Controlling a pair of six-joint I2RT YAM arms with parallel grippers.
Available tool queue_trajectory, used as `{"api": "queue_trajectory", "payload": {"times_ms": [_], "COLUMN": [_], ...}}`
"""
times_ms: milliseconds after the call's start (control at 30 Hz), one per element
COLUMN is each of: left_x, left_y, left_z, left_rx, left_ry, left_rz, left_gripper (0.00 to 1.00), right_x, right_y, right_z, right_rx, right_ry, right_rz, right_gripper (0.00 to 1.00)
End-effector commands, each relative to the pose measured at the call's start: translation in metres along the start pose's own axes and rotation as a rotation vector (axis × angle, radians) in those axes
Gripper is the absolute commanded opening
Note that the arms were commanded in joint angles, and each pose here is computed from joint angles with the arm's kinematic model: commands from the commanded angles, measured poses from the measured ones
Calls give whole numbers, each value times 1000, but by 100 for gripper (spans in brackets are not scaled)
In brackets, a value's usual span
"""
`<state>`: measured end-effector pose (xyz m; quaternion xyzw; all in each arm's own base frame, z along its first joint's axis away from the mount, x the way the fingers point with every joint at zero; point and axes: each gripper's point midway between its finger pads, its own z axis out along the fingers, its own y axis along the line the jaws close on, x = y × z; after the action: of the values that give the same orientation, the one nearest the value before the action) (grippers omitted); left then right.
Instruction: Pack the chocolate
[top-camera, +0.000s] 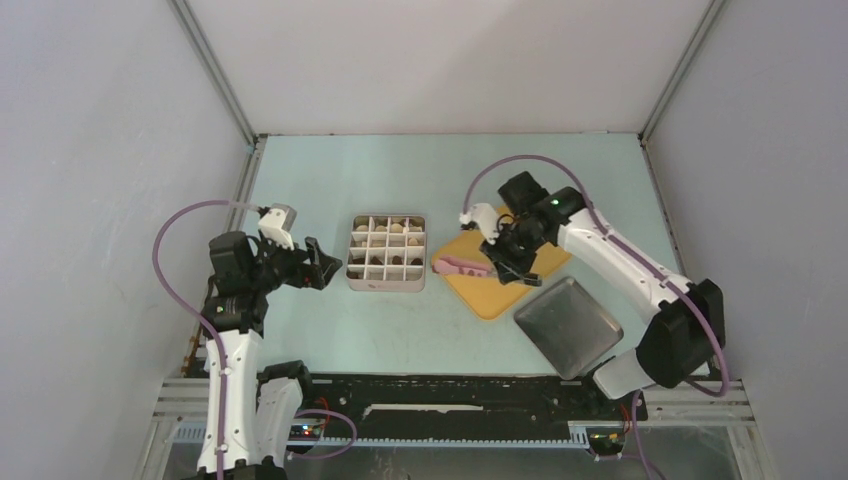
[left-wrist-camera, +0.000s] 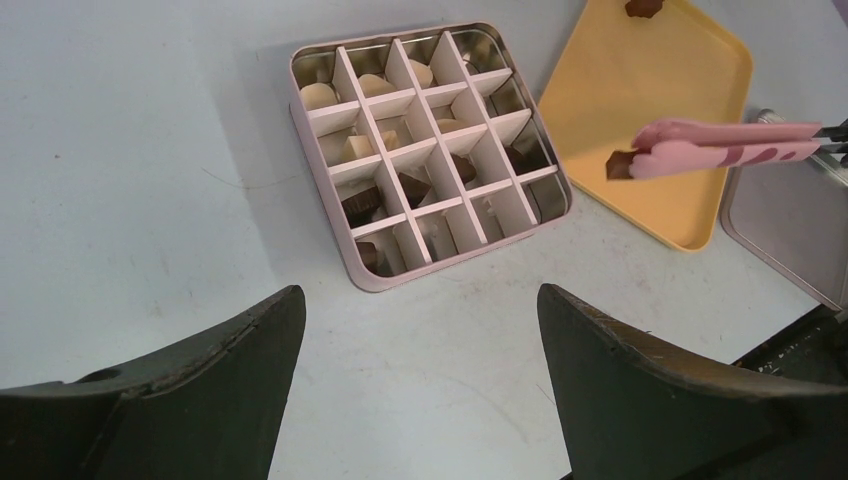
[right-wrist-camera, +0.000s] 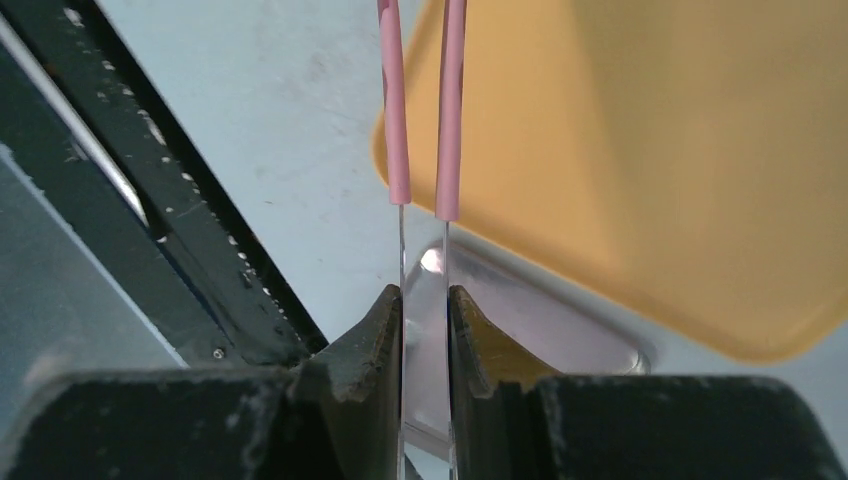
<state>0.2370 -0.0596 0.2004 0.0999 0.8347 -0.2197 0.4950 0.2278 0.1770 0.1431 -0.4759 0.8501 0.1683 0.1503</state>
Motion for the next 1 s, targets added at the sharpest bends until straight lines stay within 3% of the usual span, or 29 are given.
{"api": "queue_trajectory", "payload": {"times_ms": [0, 200, 500, 700, 967], "left_x": [0, -2, -5, -4, -7], "left_y": [1, -1, -3, -4, 2], "left_z": [0, -4, -7, -7, 0], "left_rx": [-2, -10, -13, -8, -16], "left_ry": [-23, -35, -53, -55, -37], "left_rz": [14, 24, 41, 39, 24], "left_gripper": [89, 89, 89, 89, 89], "right_x": [-51, -88, -109, -116, -115], "right_y": [25, 36, 27, 25, 24], "right_z": [-7, 10, 36, 35, 9], "right_rx": [-72, -105, -112, -103, -85], "right_ry": [-71, -51, -4, -28, -73], "right_rz": [-152, -233, -243, -237, -213], "right_gripper": [12, 12, 18, 30, 31]}}
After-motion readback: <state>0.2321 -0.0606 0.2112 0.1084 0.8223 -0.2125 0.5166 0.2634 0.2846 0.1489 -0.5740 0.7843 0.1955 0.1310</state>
